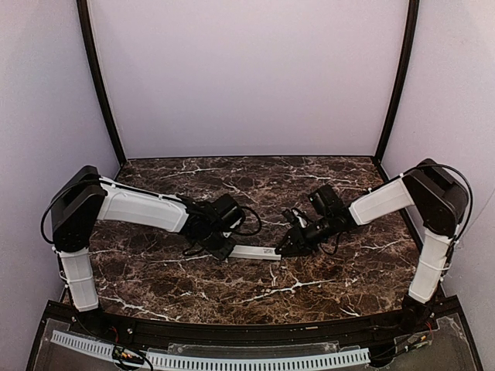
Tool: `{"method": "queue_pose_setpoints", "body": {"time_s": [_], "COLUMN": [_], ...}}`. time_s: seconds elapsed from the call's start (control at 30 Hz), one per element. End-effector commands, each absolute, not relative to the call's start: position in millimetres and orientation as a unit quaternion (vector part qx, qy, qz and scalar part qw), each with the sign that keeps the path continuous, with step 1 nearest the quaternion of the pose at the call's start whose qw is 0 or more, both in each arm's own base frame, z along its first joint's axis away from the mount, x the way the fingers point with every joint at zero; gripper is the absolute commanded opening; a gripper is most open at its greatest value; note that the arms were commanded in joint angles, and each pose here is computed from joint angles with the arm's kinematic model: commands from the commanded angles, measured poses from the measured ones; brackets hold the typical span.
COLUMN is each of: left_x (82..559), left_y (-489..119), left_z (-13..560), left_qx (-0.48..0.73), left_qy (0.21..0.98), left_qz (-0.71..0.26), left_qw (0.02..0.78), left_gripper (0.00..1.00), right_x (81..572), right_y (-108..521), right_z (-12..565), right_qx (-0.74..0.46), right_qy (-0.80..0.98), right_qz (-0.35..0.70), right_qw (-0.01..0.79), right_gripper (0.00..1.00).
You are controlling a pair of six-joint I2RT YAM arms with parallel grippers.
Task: Load the batteries into the remote control
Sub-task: Press the battery cover on the remote control.
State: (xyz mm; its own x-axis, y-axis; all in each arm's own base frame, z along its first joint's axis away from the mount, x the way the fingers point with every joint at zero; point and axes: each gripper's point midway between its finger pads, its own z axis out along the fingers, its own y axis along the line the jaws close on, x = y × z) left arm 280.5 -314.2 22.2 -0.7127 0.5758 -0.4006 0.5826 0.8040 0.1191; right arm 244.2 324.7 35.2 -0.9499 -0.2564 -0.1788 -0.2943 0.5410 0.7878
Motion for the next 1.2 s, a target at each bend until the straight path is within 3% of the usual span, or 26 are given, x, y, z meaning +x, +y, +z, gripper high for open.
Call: {"method": "queue_pose_setpoints", "body": {"time_s": [0.0, 0.93, 1.17], "left_x": [267, 237, 251], "left_y": [-326, -379, -347], "left_z": [16, 18, 14], "left_qx": [0.337, 0.359, 0.318], "left_qy": [0.922, 0.909, 0.929], "left_qz": [-0.012, -0.116, -0.071], "left_qw": [0.192, 0.177, 0.175], "left_gripper": [0.16, 0.1, 0.1], "right_x": [240, 235, 234], "right_y": [334, 353, 339], "right_z": [34, 42, 32], "right_qx": [-0.168, -0.178, -0.163], "right_qy": [0.863, 0.841, 0.856], "right_qz": [0.476, 0.512, 0.491], "right_qw": [0.013, 0.004, 0.011], "right_gripper": [0.33, 0.28, 0.29]}}
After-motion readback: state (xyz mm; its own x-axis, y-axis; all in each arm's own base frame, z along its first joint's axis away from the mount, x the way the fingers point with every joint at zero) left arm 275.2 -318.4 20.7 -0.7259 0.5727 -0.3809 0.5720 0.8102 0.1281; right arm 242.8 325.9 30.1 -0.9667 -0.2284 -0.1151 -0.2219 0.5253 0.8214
